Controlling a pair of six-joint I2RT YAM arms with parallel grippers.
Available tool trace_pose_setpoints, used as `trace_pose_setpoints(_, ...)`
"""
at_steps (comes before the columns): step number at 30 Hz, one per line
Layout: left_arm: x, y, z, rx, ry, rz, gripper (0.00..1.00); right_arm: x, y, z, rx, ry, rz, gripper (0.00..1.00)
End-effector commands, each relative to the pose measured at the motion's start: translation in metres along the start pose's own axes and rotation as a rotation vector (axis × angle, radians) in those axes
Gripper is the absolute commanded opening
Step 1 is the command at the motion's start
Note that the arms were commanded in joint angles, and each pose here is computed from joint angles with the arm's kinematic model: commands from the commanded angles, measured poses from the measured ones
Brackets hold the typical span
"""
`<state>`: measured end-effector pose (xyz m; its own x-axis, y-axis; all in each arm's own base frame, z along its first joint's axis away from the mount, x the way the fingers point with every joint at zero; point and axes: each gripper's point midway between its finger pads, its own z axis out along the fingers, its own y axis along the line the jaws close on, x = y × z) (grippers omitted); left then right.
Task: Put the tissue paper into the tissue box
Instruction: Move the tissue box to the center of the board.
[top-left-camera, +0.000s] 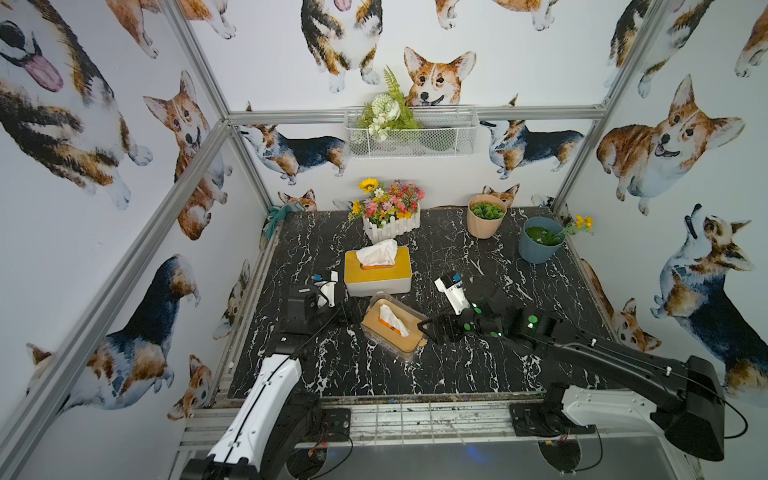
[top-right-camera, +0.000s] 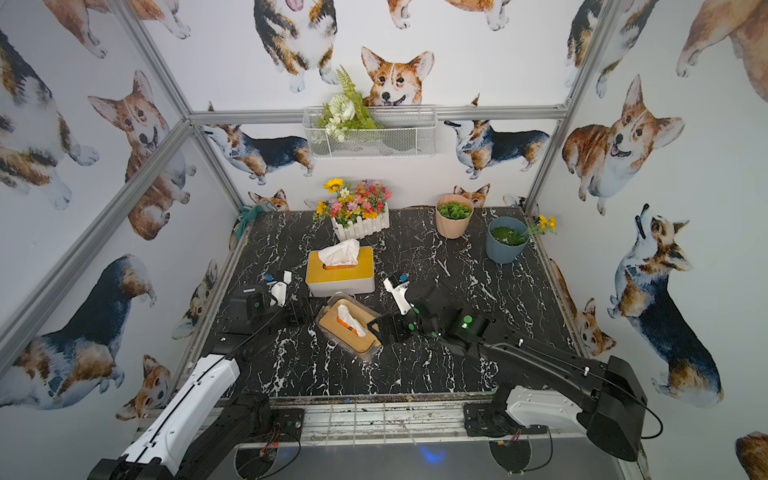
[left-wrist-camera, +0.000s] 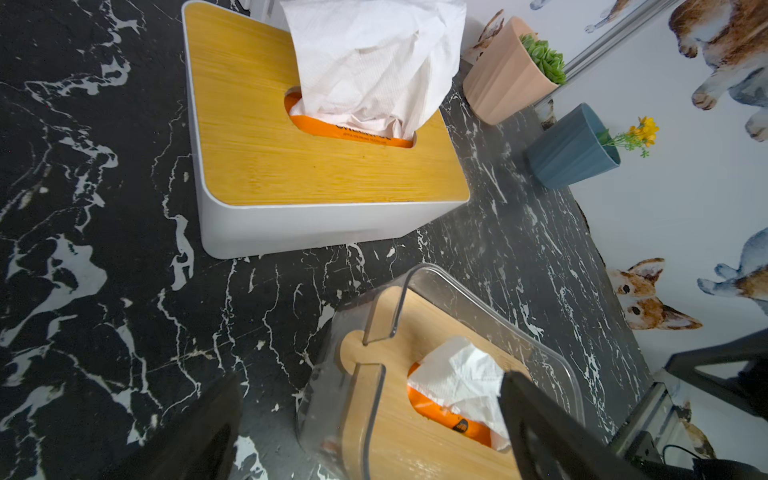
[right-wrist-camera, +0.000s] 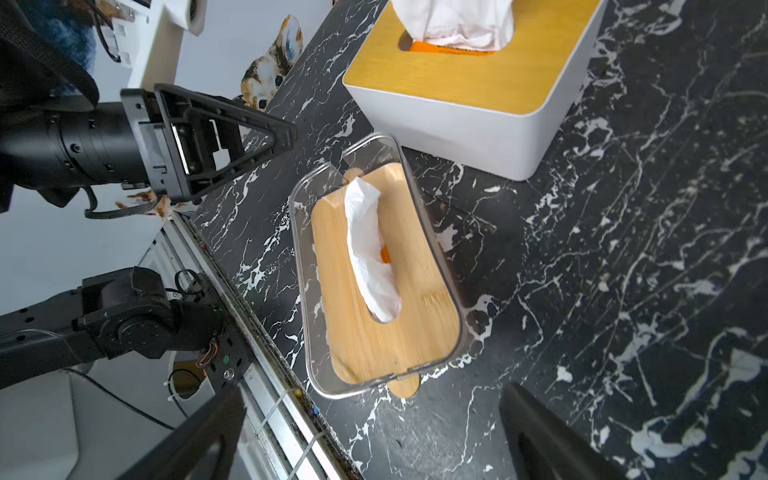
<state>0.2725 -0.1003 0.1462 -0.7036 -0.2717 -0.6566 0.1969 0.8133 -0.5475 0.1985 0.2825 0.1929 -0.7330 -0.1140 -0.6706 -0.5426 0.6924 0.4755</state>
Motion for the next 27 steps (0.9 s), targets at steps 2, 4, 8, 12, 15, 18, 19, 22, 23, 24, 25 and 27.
trace_pose_setpoints(2,0.001,-0.006,0.004,0.043,0.011,-0.004,1.0,-0.001,0.002,-0.002,-0.083,-0.099,0.169,1.0)
trace_pose_setpoints(4,0.002,-0.006,0.005,0.048,0.019,-0.007,1.0,0.007,-0.001,0.0,-0.094,-0.093,0.216,1.0)
trace_pose_setpoints(8,0.003,-0.006,0.005,0.046,0.023,-0.004,1.0,0.016,-0.006,0.005,-0.104,-0.088,0.287,1.0)
trace_pose_setpoints(12,0.004,-0.006,0.005,0.042,0.02,-0.002,1.0,0.023,-0.004,0.013,-0.144,-0.073,0.344,1.0)
trace_pose_setpoints(15,0.004,-0.006,0.006,0.04,0.026,-0.004,1.0,0.026,-0.002,0.02,-0.173,-0.059,0.385,1.0)
trace_pose_setpoints(18,0.004,-0.005,0.006,0.036,0.025,-0.003,1.0,0.029,0.001,0.026,-0.204,-0.047,0.413,1.0)
trace_pose_setpoints(19,0.004,-0.005,0.006,0.034,0.025,-0.004,1.0,0.029,0.002,0.028,-0.21,-0.047,0.419,1.0)
trace_pose_setpoints(22,0.003,-0.005,0.005,0.032,0.019,-0.001,1.0,0.024,0.008,0.031,-0.247,-0.055,0.435,1.0)
trace_pose_setpoints(23,0.003,-0.004,0.005,0.029,0.019,-0.001,1.0,0.025,0.007,0.038,-0.25,-0.041,0.446,1.0)
trace_pose_setpoints(24,0.003,-0.004,0.005,0.028,0.018,-0.002,1.0,0.023,0.009,0.04,-0.264,-0.04,0.453,1.0)
trace_pose_setpoints(25,0.002,-0.005,0.005,0.027,0.017,-0.001,1.0,0.021,0.012,0.043,-0.277,-0.037,0.458,1.0)
trace_pose_setpoints(27,0.002,-0.005,0.004,0.028,0.016,0.0,1.0,0.015,0.015,0.048,-0.304,-0.027,0.47,1.0)
